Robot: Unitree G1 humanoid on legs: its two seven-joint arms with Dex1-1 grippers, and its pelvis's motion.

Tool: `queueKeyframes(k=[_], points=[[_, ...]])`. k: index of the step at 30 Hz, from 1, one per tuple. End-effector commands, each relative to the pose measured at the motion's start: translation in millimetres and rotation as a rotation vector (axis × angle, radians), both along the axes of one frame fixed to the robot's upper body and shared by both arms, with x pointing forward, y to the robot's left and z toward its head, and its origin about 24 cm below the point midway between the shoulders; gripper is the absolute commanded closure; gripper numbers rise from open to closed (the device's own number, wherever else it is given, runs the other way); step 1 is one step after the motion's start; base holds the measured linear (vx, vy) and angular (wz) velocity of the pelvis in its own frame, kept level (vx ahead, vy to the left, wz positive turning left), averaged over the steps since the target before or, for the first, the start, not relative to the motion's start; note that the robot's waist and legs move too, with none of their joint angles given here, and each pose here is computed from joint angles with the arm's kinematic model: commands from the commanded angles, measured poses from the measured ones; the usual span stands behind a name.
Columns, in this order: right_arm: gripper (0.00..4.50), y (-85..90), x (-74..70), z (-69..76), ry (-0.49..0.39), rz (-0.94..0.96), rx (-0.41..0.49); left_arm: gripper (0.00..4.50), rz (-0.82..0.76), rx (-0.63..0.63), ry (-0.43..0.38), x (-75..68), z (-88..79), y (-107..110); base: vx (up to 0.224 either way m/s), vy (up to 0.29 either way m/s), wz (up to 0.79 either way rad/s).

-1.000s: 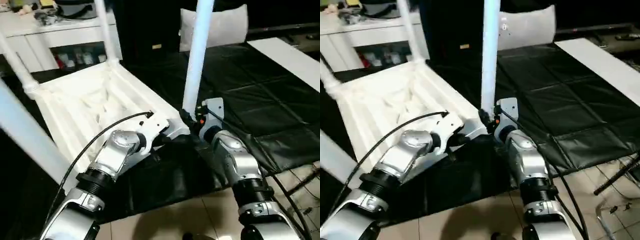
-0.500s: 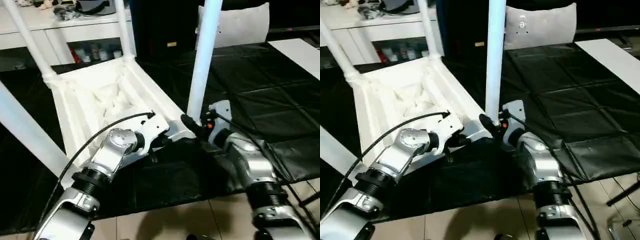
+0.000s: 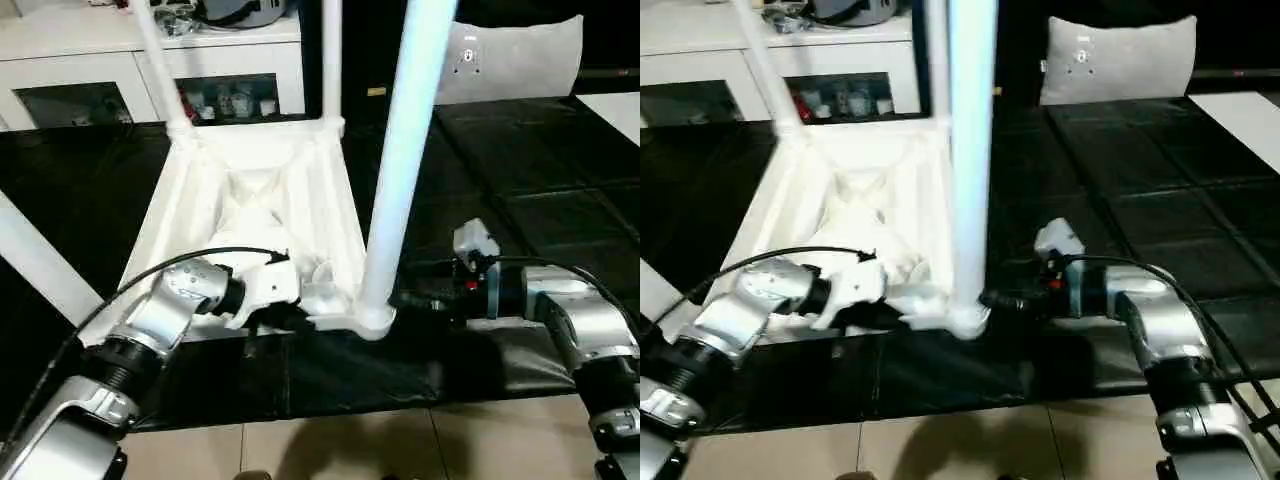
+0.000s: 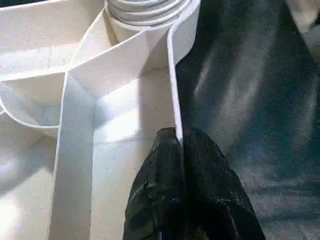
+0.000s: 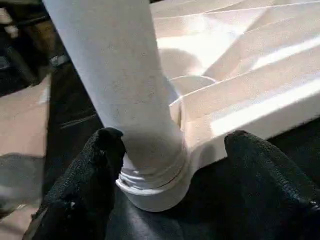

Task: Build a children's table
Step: Rotate leg to tighten

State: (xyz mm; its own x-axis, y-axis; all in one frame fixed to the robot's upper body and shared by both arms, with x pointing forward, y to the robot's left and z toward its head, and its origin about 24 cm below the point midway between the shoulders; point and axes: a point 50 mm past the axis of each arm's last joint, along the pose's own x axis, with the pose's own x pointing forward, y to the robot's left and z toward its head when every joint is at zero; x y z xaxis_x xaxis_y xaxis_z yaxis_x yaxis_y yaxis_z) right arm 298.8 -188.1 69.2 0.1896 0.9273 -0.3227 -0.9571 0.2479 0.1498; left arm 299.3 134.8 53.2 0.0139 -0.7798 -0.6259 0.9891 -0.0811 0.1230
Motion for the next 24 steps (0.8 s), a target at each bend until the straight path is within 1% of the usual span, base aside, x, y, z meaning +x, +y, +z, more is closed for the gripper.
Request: queueKeyframes(k=[1, 3, 6, 7, 8, 11, 13, 14, 16, 23, 24], points=[[0.96, 9.3, 1.5, 8.2, -0.008, 0.081, 0.030, 4.50, -0.154, 0.047, 0.030, -9.2, -5.0, -13.0, 0.000, 0.000, 0.00], [1.32, 12.7, 0.4, 7.8, 0.009, 0.109, 0.047, 4.50, -0.162, 0.045, 0.032, -9.7, -4.7, -13.8, 0.000, 0.000, 0.00], [1.35, 17.5, 1.4, 7.0, 0.019, 0.128, 0.066, 4.50, -0.176, 0.046, 0.035, -10.4, -4.7, -14.5, 0.000, 0.000, 0.00], [1.60, 19.1, 1.5, 6.5, 0.024, 0.133, 0.072, 4.50, -0.180, 0.046, 0.036, -10.7, -4.8, -14.6, 0.000, 0.000, 0.00], [1.60, 22.7, 1.3, 5.0, 0.040, 0.149, 0.082, 4.50, -0.186, 0.048, 0.037, -11.2, -5.4, -15.0, 0.000, 0.000, 0.00], [1.86, 24.7, 0.6, 3.4, 0.055, 0.168, 0.087, 4.50, -0.193, 0.048, 0.038, -11.5, -6.2, -15.2, 0.000, 0.000, 0.00], [2.15, 24.9, -0.4, 2.6, 0.069, 0.181, 0.091, 4.50, -0.194, 0.048, 0.038, -11.7, -6.4, -15.0, 0.000, 0.000, 0.00], [2.15, 24.9, -0.6, 2.6, 0.071, 0.183, 0.092, 4.50, -0.193, 0.048, 0.039, -11.7, -6.5, -14.8, 0.000, 0.000, 0.00], [2.33, 25.1, -1.5, 2.3, 0.083, 0.190, 0.101, 4.50, -0.191, 0.048, 0.040, -11.8, -6.8, -14.5, 0.000, 0.000, 0.00], [2.39, 28.0, -7.6, -2.6, 0.115, 0.192, 0.131, 4.50, -0.125, 0.017, 0.084, -12.6, -8.5, -15.1, 0.000, 0.000, 0.00], [2.39, 30.2, -7.5, -4.6, 0.113, 0.158, 0.136, 4.50, -0.087, -0.002, 0.095, -11.8, -8.3, -16.8, 0.000, 0.000, 0.00]])
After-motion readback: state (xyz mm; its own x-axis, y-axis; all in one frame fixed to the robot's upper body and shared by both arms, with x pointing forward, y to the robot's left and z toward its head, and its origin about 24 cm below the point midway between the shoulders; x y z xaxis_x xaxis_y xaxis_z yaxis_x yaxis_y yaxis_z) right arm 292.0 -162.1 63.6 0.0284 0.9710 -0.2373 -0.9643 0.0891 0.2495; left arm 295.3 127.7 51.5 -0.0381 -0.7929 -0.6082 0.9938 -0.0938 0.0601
